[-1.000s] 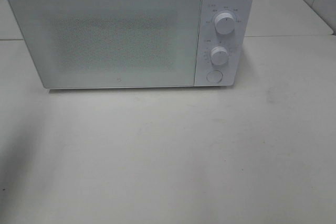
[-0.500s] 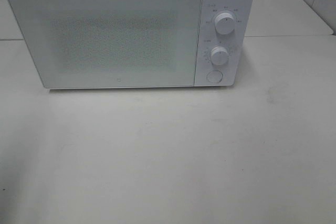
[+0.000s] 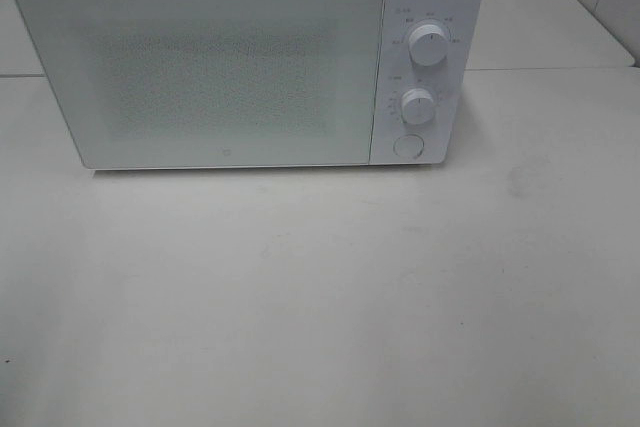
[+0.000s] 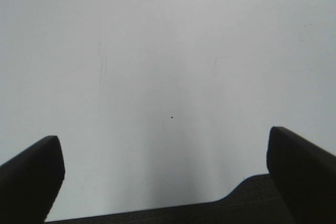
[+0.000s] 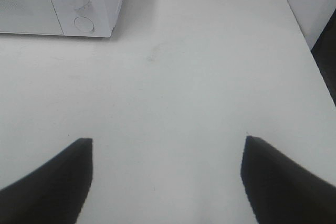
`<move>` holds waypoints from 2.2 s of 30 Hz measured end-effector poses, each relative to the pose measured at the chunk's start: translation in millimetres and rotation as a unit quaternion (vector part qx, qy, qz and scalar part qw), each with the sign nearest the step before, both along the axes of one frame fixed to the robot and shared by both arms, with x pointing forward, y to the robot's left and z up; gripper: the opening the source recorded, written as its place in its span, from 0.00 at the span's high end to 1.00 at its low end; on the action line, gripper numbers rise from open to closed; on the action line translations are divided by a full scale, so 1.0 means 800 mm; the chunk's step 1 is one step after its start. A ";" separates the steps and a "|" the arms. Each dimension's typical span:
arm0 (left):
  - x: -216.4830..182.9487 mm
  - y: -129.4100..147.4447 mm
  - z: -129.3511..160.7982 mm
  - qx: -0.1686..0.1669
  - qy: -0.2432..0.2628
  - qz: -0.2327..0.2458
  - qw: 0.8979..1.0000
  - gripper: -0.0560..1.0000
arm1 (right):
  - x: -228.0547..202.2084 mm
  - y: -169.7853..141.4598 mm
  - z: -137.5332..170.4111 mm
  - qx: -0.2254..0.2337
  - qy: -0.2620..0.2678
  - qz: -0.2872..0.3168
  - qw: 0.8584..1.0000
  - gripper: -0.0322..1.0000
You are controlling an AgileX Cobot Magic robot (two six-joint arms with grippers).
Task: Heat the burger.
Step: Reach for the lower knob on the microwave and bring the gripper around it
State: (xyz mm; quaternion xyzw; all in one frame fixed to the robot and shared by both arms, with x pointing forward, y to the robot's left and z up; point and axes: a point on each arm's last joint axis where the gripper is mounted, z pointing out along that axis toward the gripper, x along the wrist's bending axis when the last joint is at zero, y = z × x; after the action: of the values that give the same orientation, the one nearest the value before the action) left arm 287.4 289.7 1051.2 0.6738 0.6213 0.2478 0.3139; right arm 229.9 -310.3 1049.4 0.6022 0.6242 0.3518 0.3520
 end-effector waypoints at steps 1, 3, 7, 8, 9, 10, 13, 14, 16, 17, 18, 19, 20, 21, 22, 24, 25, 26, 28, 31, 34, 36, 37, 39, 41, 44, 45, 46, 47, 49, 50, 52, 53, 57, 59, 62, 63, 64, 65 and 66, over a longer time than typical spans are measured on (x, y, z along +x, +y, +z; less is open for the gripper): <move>-0.006 0.000 -0.001 0.002 -0.011 0.002 1.000 0.01 | 0.000 0.000 0.000 0.000 0.000 0.000 1.000 0.24; -0.010 0.000 0.000 0.003 -0.020 0.003 1.000 0.01 | 0.000 0.000 0.000 0.000 0.000 0.000 1.000 0.24; -0.024 -0.001 0.003 0.005 -0.055 0.003 0.998 0.01 | 0.000 0.000 0.000 0.000 0.000 0.000 1.000 0.24; -0.031 -0.002 0.004 0.006 -0.075 0.003 0.997 0.01 | 0.000 0.000 0.000 0.000 0.000 0.000 1.000 0.24; -0.031 -0.002 0.004 0.006 -0.075 0.003 0.997 0.01 | 0.000 0.000 0.000 0.000 0.000 0.000 1.000 0.24; -0.041 -0.003 0.006 0.005 -0.099 0.002 0.995 0.01 | 0.000 0.000 0.000 0.000 0.000 0.000 1.000 0.24; -0.055 -0.004 0.007 0.005 -0.135 0.001 0.991 0.01 | 0.000 0.000 0.000 0.000 0.000 0.000 1.000 0.24; -0.059 -0.005 0.007 0.006 -0.145 0.001 0.989 0.01 | 0.000 0.000 0.000 0.000 0.000 0.000 1.000 0.24; -0.065 -0.005 0.007 0.005 -0.160 0.001 0.987 0.01 | 0.000 0.000 0.000 0.000 0.000 0.000 1.000 0.24; -0.066 -0.005 0.007 0.006 -0.162 0.001 0.987 0.01 | 0.000 0.000 0.000 0.000 0.000 0.000 1.000 0.24; -0.066 -0.005 0.007 0.006 -0.162 0.001 0.987 0.01 | 0.000 0.000 0.000 0.000 0.000 0.000 1.000 0.24; -0.066 -0.005 0.007 0.006 -0.163 0.001 0.987 0.01 | 0.000 0.000 0.000 0.000 0.000 0.000 1.000 0.24; -0.066 -0.005 0.007 0.006 -0.163 0.001 0.987 0.01 | 0.000 0.000 0.000 0.000 0.000 0.000 1.000 0.24; -0.066 -0.005 0.007 0.006 -0.163 0.001 0.987 0.01 | 0.000 0.000 0.000 0.000 0.000 0.000 1.000 0.24; -0.066 -0.005 0.007 0.006 -0.163 0.001 0.987 0.01 | 0.000 0.000 0.000 0.000 0.000 0.000 1.000 0.24; -0.066 -0.005 0.007 0.006 -0.163 0.001 0.987 0.01 | 0.000 0.000 0.000 0.000 0.000 0.000 1.000 0.24; -0.066 -0.005 0.007 0.006 -0.163 0.001 0.987 0.01 | 0.000 0.000 0.000 0.000 0.000 0.000 1.000 0.24; -0.066 -0.005 0.007 0.006 -0.163 0.001 0.987 0.01 | 0.000 0.000 0.000 0.000 0.000 0.000 1.000 0.24; -0.066 -0.005 0.007 0.006 -0.163 0.001 0.987 0.01 | 0.000 0.000 0.000 0.000 0.000 0.000 1.000 0.24; -0.066 -0.005 0.007 0.006 -0.163 0.001 0.987 0.01 | 0.000 0.000 0.000 0.000 0.000 0.000 1.000 0.24; -0.066 -0.005 0.007 0.005 -0.163 0.002 0.987 0.01 | 0.000 0.000 0.000 0.000 0.000 0.000 1.000 0.24; -0.066 -0.005 0.007 0.005 -0.163 0.002 0.987 0.01 | 0.000 0.000 0.000 0.000 0.000 0.000 1.000 0.24; -0.066 -0.005 0.007 0.005 -0.163 0.002 0.987 0.01 | 0.000 0.000 0.000 0.000 0.000 0.000 1.000 0.24; -0.066 -0.005 0.007 0.005 -0.163 0.002 0.987 0.01 | 0.000 0.000 0.000 0.000 0.000 0.000 1.000 0.24; -0.066 -0.005 0.007 0.005 -0.163 0.001 0.987 0.01 | 0.000 0.000 0.000 0.000 0.000 0.000 1.000 0.24; -0.066 -0.005 0.007 0.005 -0.163 0.001 0.987 0.01 | 0.000 0.000 0.000 0.000 0.000 0.000 1.000 0.24; -0.066 -0.005 0.007 0.005 -0.163 0.001 0.987 0.01 | 0.000 0.000 0.000 0.000 0.000 0.000 1.000 0.24; -0.066 -0.005 0.007 0.005 -0.163 0.001 0.987 0.01 | 0.000 0.000 0.000 0.000 0.000 0.000 1.000 0.24; -0.066 -0.005 0.007 0.005 -0.163 0.001 0.987 0.01 | 0.000 0.000 0.000 0.000 0.000 0.000 1.000 0.24; -0.066 -0.005 0.007 0.005 -0.163 0.001 0.987 0.01 | 0.000 0.000 0.000 0.000 0.000 0.000 1.000 0.24; -0.066 -0.005 0.007 0.005 -0.163 0.001 0.987 0.01 | 0.000 0.000 0.000 0.000 0.000 0.000 1.000 0.24; -0.066 -0.005 0.007 0.005 -0.163 0.001 0.987 0.01 | 0.000 0.000 0.000 0.000 0.000 0.000 1.000 0.24; -0.066 -0.005 0.007 0.005 -0.163 0.001 0.987 0.01 | 0.000 0.000 0.000 0.000 0.000 0.000 1.000 0.24; -0.066 -0.005 0.007 0.005 -0.163 0.001 0.987 0.01 | 0.000 0.000 0.000 0.000 0.000 0.000 1.000 0.24; -0.066 -0.005 0.007 0.005 -0.163 0.001 0.987 0.01 | 0.000 0.000 0.000 0.000 0.000 0.000 1.000 0.24; -0.066 -0.005 0.007 0.005 -0.163 0.001 0.987 0.01 | 0.000 0.000 0.000 0.000 0.000 0.000 1.000 0.24; -0.066 -0.005 0.007 0.005 -0.163 0.001 0.987 0.01 | 0.000 0.000 0.000 0.000 0.000 0.000 1.000 0.24; -0.066 -0.005 0.007 0.005 -0.163 0.001 0.987 0.01 | 0.000 0.000 0.000 0.000 0.000 0.000 1.000 0.24; -0.066 -0.005 0.007 0.005 -0.163 0.001 0.987 0.01 | -0.001 0.000 0.001 0.000 -0.002 0.000 1.000 0.24; -0.066 -0.005 0.007 0.005 -0.163 0.001 0.987 0.01 | -0.001 0.000 0.001 0.000 -0.002 0.000 1.000 0.24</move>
State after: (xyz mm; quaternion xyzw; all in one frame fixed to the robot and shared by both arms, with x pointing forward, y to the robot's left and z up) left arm 234.5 285.4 1056.4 0.6250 0.5616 0.3577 0.4075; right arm 229.5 -310.4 1050.5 0.6016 0.6234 0.3531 0.3531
